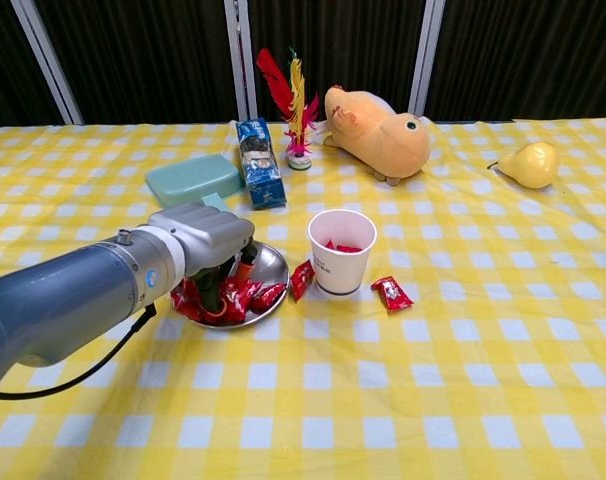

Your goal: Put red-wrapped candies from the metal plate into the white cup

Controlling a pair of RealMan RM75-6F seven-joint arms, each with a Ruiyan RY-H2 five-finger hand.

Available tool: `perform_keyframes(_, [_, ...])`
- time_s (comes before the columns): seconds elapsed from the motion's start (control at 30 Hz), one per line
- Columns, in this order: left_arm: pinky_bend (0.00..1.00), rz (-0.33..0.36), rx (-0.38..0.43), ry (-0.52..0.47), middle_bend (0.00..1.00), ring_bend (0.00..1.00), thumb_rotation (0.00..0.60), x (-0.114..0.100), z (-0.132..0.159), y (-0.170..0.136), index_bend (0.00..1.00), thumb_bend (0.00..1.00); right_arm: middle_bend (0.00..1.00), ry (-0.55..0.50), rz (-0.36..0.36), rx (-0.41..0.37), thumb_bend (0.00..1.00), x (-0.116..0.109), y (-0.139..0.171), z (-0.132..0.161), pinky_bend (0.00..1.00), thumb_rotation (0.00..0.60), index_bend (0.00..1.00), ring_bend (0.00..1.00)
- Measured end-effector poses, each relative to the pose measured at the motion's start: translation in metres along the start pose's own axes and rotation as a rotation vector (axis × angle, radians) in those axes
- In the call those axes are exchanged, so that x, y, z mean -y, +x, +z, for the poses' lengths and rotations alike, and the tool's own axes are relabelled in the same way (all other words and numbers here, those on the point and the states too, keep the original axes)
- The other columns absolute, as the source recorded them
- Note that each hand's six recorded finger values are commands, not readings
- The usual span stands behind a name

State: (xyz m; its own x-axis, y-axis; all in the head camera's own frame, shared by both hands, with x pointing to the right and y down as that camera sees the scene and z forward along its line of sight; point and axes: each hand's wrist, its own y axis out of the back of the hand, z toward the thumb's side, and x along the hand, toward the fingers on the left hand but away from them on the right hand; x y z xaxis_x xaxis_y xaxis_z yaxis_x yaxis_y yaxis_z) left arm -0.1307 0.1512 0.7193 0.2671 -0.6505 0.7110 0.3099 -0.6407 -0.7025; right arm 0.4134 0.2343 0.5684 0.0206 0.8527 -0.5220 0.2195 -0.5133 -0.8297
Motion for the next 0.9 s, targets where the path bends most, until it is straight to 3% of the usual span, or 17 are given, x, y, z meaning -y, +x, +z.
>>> perform_keyframes(0.43, [0.94, 0.077, -0.002, -0.028, 0.60, 0.85, 0.600, -0.029, -0.010, -0.005, 0.52, 0.40, 0.00, -0.002, 0.000, 0.000, 0.34, 0.000, 0.000, 0.000, 0.00, 0.600, 0.00, 0.00])
perform_keyframes(0.7, [0.94, 0.140, -0.001, -0.059, 0.60, 0.85, 0.600, -0.064, -0.018, -0.014, 0.51, 0.40, 0.00, -0.002, -0.001, -0.001, 0.34, 0.000, 0.000, 0.001, 0.00, 0.600, 0.00, 0.00])
perform_keyframes(0.9, [0.94, 0.204, 0.032, -0.103, 0.59, 0.85, 0.600, -0.097, -0.008, -0.020, 0.50, 0.40, 0.00, -0.004, 0.000, -0.001, 0.34, 0.001, 0.000, 0.001, 0.00, 0.600, 0.00, 0.00])
